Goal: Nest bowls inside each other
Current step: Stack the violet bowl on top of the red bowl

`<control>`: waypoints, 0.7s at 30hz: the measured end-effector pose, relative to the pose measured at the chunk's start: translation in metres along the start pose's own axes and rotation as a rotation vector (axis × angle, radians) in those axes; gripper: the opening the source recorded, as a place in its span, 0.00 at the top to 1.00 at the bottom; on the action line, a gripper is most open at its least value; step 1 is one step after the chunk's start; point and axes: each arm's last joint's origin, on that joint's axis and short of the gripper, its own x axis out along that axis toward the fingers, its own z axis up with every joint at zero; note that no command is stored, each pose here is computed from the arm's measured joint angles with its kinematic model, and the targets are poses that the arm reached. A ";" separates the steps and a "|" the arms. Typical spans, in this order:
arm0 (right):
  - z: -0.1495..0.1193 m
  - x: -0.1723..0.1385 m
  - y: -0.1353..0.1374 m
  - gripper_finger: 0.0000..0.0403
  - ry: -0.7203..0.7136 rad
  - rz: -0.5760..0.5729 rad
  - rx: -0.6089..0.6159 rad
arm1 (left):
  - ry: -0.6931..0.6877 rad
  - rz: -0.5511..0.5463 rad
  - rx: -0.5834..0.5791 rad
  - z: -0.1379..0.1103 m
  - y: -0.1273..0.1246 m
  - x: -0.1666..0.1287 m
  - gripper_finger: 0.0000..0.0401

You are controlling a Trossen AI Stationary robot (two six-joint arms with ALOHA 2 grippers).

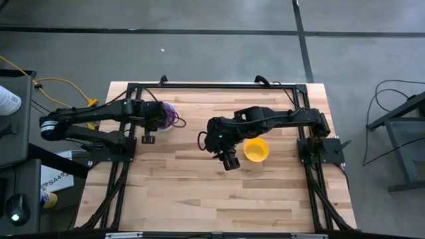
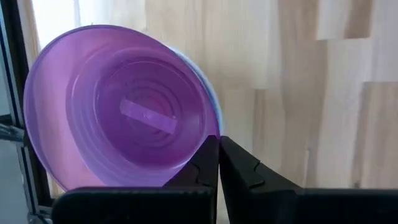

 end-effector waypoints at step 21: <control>0.000 0.000 0.002 0.56 -0.004 0.035 0.001 | 0.037 -0.046 -0.070 0.001 0.019 0.034 1.00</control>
